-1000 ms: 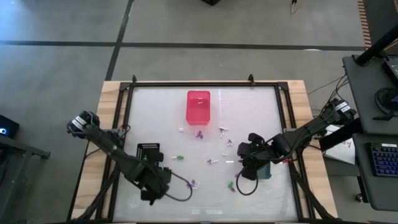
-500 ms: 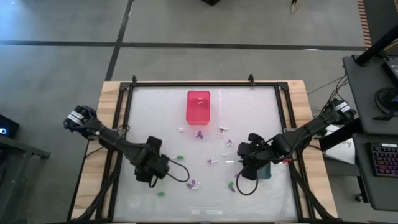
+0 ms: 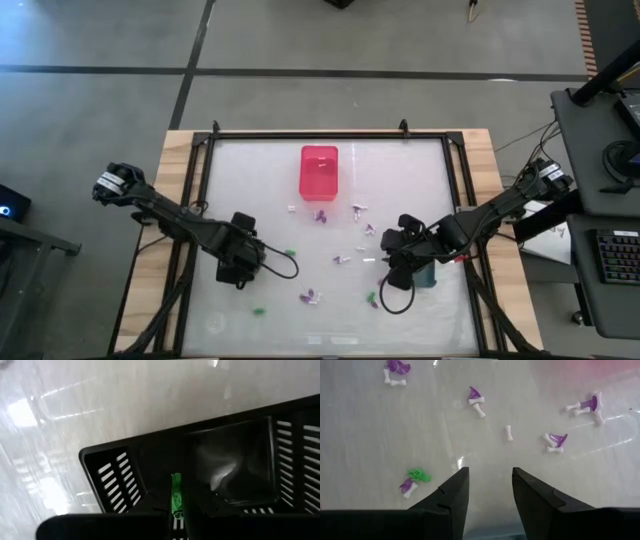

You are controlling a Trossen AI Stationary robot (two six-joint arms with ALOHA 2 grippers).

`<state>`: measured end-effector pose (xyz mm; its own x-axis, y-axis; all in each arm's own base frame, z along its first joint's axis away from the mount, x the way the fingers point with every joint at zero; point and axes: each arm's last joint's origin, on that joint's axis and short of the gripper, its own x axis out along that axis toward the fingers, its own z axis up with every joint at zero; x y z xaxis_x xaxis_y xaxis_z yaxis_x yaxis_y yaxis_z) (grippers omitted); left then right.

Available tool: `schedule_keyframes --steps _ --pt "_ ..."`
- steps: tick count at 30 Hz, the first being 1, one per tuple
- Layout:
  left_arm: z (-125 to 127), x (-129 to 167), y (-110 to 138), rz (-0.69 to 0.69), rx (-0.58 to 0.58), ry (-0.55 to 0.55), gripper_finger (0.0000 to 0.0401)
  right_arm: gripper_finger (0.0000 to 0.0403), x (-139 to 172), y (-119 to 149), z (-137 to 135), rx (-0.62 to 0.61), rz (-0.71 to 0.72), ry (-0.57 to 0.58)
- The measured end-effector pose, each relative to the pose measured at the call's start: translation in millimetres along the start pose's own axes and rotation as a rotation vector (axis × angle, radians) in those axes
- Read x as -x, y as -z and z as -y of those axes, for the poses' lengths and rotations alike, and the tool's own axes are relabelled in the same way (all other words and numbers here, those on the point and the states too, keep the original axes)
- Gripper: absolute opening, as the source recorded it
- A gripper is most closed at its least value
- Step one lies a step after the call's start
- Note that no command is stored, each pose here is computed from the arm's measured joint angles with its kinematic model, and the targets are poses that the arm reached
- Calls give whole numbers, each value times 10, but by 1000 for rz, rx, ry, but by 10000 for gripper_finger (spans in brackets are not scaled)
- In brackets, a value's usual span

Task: Sort Halloween decoration
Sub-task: Put the skeleton toy into the black basket, then put the bone toy into the red bin

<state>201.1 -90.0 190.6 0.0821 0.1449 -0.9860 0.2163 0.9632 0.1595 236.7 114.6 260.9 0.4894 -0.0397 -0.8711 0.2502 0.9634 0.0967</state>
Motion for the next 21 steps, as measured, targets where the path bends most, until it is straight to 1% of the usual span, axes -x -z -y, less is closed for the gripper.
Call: schedule_keyframes --steps 6,10,15,21 --pt "-14 -113 72 -23 25 -14 13 141 1 -3 -2 -10 3 -1" --pt "-10 -175 101 -41 46 -23 37 141 0 -4 -3 -10 4 -3" --pt "-10 -185 100 -32 64 -27 70 141 0 -8 -6 -11 8 -6" --pt "-12 -122 63 -4 69 -21 91 141 1 -20 -13 -19 22 -10"
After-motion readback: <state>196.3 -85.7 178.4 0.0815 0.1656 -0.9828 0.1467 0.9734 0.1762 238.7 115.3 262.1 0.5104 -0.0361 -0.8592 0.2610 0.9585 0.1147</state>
